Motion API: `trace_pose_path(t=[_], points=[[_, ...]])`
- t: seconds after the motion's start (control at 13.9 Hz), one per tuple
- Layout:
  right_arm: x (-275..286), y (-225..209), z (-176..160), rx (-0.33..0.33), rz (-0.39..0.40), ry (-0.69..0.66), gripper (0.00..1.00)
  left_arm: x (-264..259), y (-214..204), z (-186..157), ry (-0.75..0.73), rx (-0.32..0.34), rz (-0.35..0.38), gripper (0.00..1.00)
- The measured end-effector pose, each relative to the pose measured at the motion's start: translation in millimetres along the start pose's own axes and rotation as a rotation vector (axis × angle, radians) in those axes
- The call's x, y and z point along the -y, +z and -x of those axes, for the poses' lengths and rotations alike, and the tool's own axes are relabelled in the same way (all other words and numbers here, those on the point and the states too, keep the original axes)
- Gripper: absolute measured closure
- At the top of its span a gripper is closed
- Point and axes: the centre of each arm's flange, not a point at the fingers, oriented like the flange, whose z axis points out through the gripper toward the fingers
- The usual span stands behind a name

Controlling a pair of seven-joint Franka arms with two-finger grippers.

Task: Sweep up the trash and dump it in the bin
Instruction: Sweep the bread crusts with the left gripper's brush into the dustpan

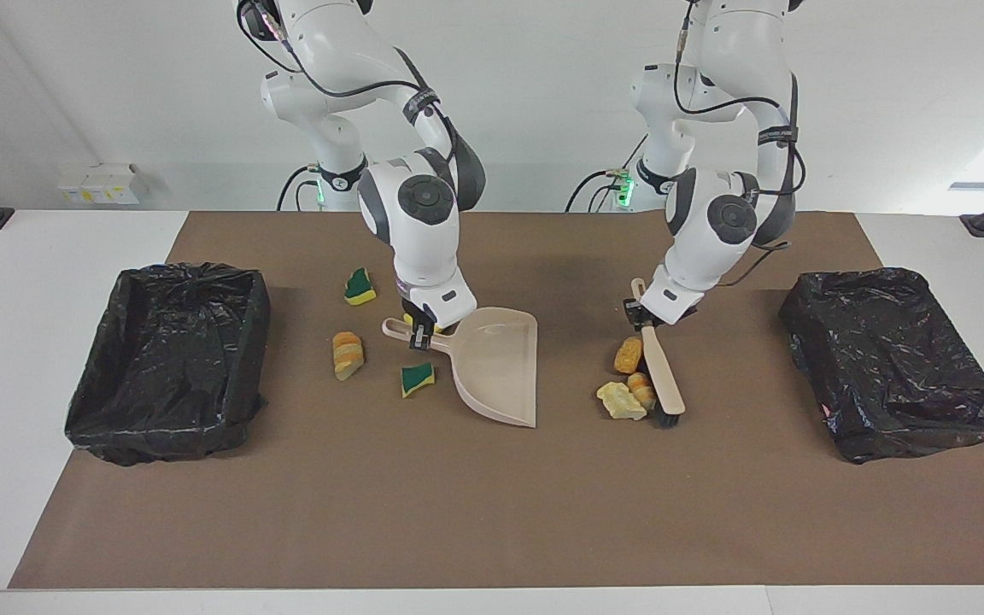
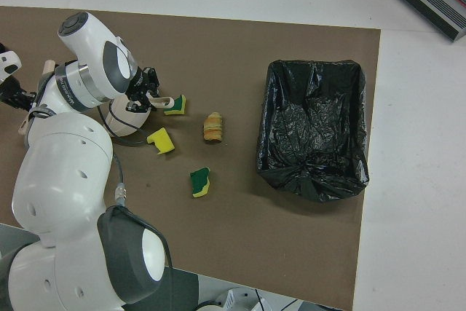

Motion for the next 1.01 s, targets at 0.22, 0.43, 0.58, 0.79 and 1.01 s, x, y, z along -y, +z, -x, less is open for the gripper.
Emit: trace_pose_path(t=[0.22,0.43,0.58,0.79,1.01], points=[[-0.6,1.2,0.5,-0.004,0.005,0.001,0.68,-60.0,4.9,22.3,0.097,0.0,0.01,0.74],[-0.6,1.6,0.6,-0.004,0.005,0.001,0.68,-113.8,5.8,47.3,0.095,0.019,0.069,0.74],[-0.6,1.7,0.7,-0.004,0.005,0.001,0.68,-132.4,-1.1,52.8,0.005,0.017,0.102,0.74],[-0.7,1.7,0.6,-0.005,0.006,0.001,0.68,-132.9,-31.3,42.5,-0.129,-0.003,0.154,0.74],[-0.5,2.1,0.7,-0.005,0.005,0.001,0.68,-84.6,-70.8,29.5,-0.226,0.042,0.167,0.74]])
